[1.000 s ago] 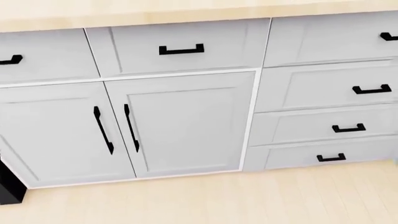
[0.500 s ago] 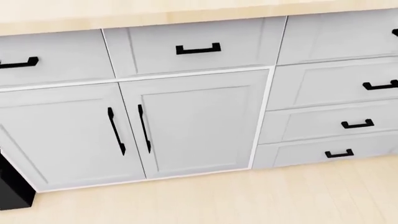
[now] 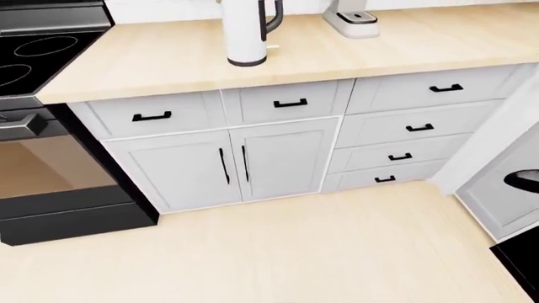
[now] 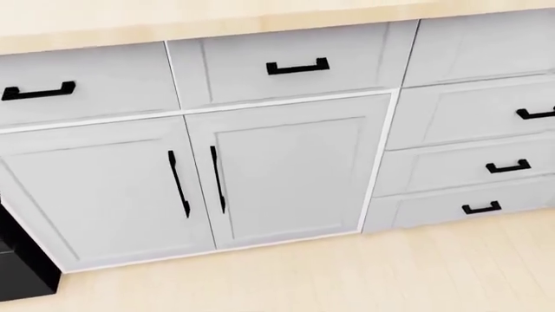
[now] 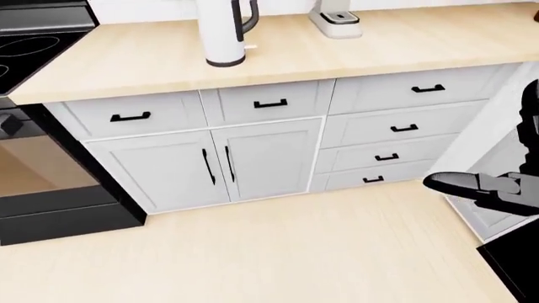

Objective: Close the lid of the electric kettle.

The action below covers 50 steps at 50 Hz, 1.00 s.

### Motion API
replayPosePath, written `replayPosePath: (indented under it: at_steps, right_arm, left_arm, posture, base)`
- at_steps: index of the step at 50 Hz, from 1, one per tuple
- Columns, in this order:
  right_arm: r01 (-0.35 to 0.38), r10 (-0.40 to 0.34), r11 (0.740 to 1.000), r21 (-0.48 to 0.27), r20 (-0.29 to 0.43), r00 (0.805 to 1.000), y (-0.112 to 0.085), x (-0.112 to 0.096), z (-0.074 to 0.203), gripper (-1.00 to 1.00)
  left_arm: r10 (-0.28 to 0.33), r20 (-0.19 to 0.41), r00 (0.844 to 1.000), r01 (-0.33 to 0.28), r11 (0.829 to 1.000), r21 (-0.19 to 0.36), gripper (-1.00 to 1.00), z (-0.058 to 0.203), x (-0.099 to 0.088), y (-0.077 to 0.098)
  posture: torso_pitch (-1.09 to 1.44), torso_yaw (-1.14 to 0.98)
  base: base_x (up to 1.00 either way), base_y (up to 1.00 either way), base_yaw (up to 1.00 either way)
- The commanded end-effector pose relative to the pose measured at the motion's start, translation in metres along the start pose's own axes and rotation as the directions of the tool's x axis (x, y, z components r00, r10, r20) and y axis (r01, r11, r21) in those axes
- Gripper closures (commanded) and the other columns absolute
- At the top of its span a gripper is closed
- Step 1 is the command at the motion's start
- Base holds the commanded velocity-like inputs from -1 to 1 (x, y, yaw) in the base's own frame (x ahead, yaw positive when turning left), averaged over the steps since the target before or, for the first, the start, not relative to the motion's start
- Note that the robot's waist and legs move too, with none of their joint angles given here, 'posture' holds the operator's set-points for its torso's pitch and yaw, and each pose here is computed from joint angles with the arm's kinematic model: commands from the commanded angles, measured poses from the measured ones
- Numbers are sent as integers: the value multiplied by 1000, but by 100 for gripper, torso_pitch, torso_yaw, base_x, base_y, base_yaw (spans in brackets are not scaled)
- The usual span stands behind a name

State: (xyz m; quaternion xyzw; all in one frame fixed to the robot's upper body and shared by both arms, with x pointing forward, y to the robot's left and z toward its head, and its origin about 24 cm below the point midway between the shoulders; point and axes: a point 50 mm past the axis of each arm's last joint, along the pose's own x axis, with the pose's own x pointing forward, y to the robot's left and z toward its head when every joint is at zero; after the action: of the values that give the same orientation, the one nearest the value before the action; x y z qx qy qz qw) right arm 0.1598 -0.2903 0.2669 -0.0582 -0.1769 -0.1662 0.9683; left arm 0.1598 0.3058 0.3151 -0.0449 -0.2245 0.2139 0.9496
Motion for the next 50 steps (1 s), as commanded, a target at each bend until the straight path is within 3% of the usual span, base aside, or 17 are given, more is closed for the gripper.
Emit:
replayPosePath:
  at_steps: [1,50]
  right_arm:
    - [8,-8,1000,-14,47,999,-1,0,8,-100]
    - [3,-3,1000,-11,45,999,1,0,7,-100]
  left_arm:
    - [-16,57,998,16,1000,2,-100,12,-2,-3]
    - [-13,51,999,13,1000,3,-100,7,-1,-2]
  posture:
    - [0,0]
    - [0,0]
  base:
    - [0,19,0]
    - [0,16,0]
